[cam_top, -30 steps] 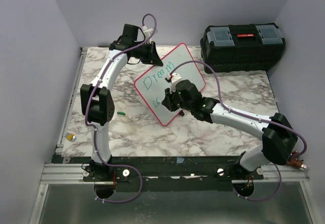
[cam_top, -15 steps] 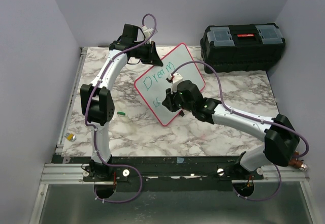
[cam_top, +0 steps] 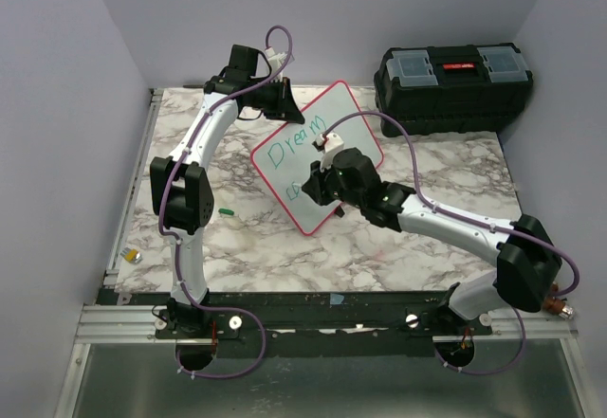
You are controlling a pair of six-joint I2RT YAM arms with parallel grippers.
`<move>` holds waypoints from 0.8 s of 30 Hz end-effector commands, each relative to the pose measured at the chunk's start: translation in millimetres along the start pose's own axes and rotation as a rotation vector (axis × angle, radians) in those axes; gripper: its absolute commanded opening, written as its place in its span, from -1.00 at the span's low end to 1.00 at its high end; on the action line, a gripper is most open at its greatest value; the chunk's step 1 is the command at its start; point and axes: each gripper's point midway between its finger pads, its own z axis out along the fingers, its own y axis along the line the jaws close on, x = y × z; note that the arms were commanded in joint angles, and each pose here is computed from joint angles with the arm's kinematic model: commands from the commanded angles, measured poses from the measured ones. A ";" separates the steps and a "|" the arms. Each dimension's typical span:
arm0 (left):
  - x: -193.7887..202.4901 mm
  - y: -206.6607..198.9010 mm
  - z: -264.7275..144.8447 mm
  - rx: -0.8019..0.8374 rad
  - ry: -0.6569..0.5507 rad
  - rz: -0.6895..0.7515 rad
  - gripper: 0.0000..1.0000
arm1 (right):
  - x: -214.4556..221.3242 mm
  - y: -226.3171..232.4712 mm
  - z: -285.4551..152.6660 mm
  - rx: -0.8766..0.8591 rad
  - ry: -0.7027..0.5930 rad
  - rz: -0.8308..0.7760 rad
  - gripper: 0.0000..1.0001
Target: Write a sentence on the whiteboard
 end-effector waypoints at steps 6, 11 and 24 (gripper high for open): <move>9.5 -3.1 2.0 -0.022 0.030 0.038 -1.00 | -11.1 -5.2 12.7 0.047 -0.035 0.006 -0.99; 9.2 -3.3 1.9 -0.022 0.029 0.039 -1.00 | -7.7 -13.1 13.3 0.089 -0.030 0.007 -0.99; 9.3 -3.3 2.1 -0.021 0.030 0.037 -1.00 | 13.6 -24.3 12.3 0.138 0.030 0.006 -0.99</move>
